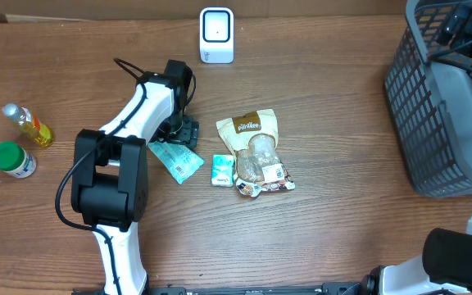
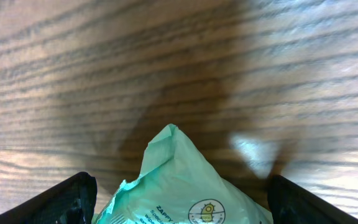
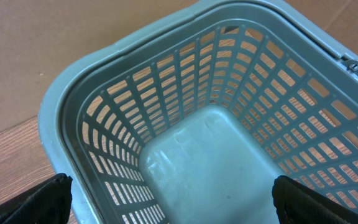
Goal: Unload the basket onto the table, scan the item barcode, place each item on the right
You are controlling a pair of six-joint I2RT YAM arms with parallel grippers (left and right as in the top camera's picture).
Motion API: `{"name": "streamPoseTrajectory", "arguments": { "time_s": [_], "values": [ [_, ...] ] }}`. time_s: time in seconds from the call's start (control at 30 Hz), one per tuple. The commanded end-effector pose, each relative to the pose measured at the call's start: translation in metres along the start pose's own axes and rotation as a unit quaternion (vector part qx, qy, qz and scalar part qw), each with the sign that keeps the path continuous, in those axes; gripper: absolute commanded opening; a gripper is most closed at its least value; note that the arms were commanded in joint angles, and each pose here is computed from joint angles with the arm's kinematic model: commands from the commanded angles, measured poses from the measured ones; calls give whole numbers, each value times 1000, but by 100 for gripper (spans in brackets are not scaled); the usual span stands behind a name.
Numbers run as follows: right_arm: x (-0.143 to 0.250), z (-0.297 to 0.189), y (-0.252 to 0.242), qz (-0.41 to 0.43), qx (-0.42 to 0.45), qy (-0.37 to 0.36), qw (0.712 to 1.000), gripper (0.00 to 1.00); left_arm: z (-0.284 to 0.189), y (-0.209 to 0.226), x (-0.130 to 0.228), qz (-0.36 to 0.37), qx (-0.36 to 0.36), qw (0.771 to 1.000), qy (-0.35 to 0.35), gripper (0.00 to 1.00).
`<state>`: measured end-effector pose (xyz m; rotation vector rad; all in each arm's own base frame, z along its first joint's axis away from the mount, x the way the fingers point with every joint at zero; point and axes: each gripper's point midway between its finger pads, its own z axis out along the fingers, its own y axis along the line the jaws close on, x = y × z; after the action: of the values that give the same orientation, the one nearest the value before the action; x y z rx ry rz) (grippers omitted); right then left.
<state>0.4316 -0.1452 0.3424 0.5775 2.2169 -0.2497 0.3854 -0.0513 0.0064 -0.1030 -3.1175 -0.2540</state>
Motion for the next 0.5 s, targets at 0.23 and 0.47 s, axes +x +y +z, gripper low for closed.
{"name": "streamPoseTrajectory", "arguments": {
  "time_s": [0.23,0.47],
  "values": [
    [-9,-9,-2,5,2,-16,1000,100,-68,20,-2,-50,1,996,-75,93],
    [-9,-9,-2,5,2,-16,1000,100,-116,31,4,-69,6,990,-127,95]
  ]
}}
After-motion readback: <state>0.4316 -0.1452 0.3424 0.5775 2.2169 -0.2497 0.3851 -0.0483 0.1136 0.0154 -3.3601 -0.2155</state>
